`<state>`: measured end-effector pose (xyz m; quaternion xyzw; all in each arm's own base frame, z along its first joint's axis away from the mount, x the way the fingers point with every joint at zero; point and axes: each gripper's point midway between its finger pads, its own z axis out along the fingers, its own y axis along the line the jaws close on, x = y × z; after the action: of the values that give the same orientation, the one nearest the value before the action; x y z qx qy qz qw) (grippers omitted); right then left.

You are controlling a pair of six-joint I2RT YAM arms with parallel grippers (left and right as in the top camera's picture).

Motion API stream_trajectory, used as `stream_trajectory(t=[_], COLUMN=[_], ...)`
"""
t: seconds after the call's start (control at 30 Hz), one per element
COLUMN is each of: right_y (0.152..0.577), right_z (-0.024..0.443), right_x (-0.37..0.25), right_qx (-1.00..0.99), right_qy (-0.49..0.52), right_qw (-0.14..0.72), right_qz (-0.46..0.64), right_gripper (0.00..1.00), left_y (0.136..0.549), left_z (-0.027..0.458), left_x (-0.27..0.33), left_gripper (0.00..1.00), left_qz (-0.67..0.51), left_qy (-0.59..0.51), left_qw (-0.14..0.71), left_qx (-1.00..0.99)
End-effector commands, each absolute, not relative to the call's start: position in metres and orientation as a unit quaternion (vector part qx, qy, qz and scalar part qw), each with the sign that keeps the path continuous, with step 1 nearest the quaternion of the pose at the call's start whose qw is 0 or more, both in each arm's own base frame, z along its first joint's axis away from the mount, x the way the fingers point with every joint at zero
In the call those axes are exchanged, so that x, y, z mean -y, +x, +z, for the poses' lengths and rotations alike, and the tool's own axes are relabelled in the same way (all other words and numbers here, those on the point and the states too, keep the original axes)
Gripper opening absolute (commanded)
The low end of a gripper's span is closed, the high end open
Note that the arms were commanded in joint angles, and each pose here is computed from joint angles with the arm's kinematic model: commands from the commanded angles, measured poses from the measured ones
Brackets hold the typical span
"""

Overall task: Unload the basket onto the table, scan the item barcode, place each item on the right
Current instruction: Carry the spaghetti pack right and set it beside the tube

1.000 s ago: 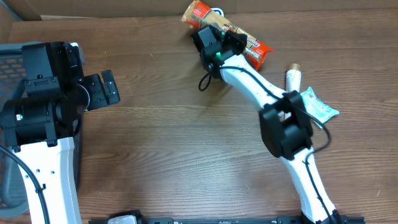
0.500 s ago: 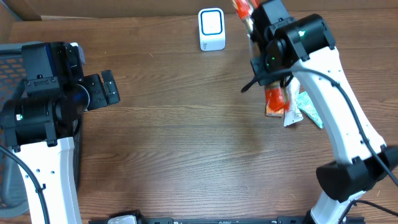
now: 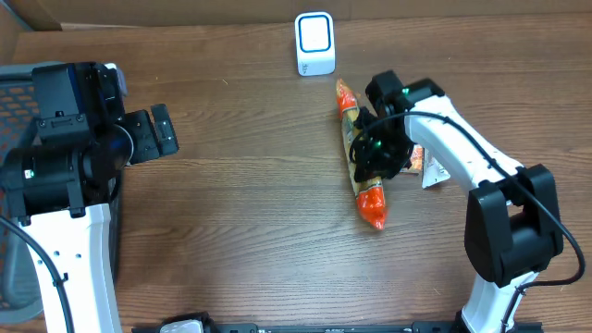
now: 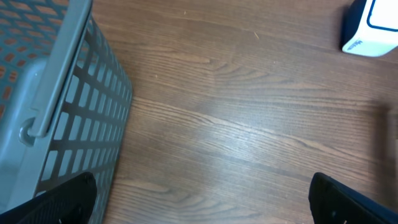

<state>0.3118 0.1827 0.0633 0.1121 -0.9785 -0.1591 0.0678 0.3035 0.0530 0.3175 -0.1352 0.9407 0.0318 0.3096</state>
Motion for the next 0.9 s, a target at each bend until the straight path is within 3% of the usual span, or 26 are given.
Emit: stream_trajectory(t=[0.0, 0.17, 0.37, 0.57, 0.7, 0.87], right_y=[0.304, 0.302, 0.308, 0.299, 0.292, 0.303], right_z=[0.060, 0.036, 0.025, 0.027, 0.034, 0.053], right_x=[-0.187, -0.159, -0.081, -0.048, -0.041, -0.042], right_qx=[0.974, 0.980, 0.995, 0.989, 0.985, 0.987], right_qy=[0.099, 0.067, -0.050, -0.106, -0.117, -0.116], right_qw=[0.066, 0.073, 0.077, 0.104, 0.124, 0.104], right_qz=[-0.195, -0.170, -0.034, -0.029, -0.026, -0.030], right_gripper=[0.12, 0.11, 0.08, 0.08, 0.27, 0.63], left_y=[0.305, 0.305, 0.305, 0.305, 0.305, 0.305], left_z=[0.319, 0.319, 0.319, 0.319, 0.319, 0.319], left_x=[-0.052, -0.052, -0.052, -0.052, -0.052, -0.052], left_gripper=[1.00, 1.00, 1.00, 1.00, 1.00, 1.00], left_qz=[0.031, 0.031, 0.031, 0.031, 0.031, 0.031], left_qy=[-0.126, -0.126, -0.126, -0.126, -0.126, -0.126], left_qw=[0.311, 0.311, 0.311, 0.311, 0.311, 0.311], left_qx=[-0.941, -0.941, -0.941, -0.941, -0.941, -0.941])
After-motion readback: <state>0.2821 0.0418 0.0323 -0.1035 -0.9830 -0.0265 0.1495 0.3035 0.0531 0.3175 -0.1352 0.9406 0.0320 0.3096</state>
